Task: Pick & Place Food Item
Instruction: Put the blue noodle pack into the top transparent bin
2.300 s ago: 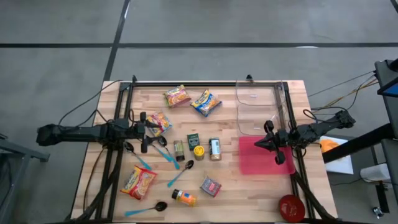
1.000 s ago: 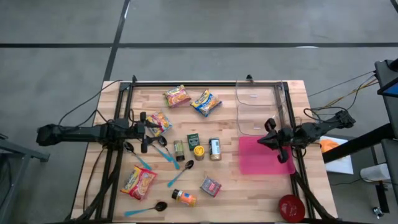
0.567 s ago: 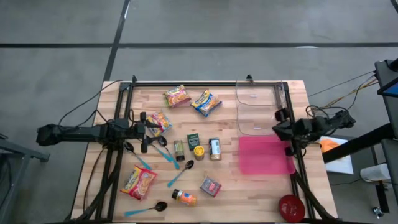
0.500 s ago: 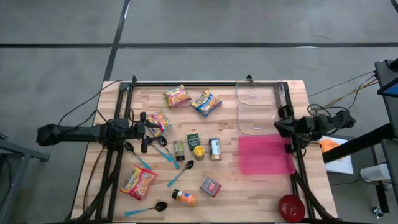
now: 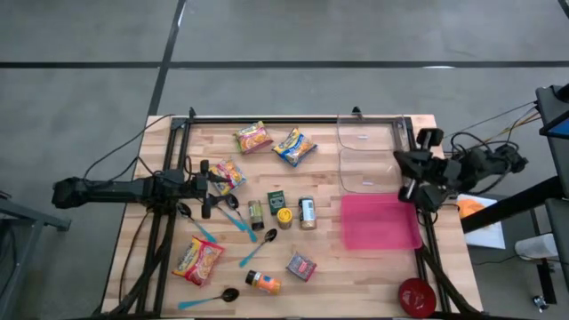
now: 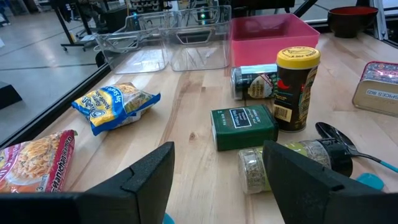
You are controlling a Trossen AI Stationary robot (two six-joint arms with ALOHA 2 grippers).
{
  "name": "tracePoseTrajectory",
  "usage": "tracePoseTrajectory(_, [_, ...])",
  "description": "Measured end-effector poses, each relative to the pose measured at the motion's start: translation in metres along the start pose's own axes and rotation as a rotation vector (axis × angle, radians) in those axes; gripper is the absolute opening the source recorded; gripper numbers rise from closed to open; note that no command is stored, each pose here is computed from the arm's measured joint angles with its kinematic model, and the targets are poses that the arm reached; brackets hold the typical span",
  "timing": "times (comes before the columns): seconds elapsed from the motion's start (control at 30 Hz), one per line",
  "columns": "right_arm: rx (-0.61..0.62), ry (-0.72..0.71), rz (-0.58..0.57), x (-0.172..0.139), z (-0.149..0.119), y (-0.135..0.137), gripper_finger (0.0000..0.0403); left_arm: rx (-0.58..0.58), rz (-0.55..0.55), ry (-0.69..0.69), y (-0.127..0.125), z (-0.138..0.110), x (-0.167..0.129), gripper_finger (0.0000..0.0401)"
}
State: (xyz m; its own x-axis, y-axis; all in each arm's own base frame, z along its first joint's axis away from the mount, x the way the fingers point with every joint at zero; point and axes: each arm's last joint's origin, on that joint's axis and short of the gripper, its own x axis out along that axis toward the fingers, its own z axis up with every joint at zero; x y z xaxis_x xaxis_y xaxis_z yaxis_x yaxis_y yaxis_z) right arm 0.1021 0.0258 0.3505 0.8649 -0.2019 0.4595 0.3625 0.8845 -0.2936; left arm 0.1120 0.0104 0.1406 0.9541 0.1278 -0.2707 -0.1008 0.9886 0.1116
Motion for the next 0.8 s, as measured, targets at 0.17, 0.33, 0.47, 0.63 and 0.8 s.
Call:
tracePoseTrajectory(0.17, [-0.050,0.217,-0.091,0.031,0.010,0.009,0.0008,0.000,0.000,0.001,0.000,0.000,0.000,0.0244])
tracePoseTrajectory(0.33, [-0.065,0.300,-0.066,0.054,0.019,0.018,0.0008,0.000,0.000,0.000,0.000,0.000,0.000,0.0244])
tracePoseTrajectory(0.47, [-0.069,0.395,-0.021,0.065,0.020,0.026,0.0008,0.000,0.000,0.000,0.000,0.000,0.000,0.0244])
tracePoseTrajectory(0.63, [-0.049,0.508,-0.030,0.075,0.018,0.022,0.0008,0.001,0.000,0.001,0.000,0.000,0.000,0.0244])
tracePoseTrajectory(0.8, [-0.036,0.638,-0.082,0.082,0.007,0.010,0.0008,0.003,0.000,0.001,0.000,0.000,0.000,0.0244])
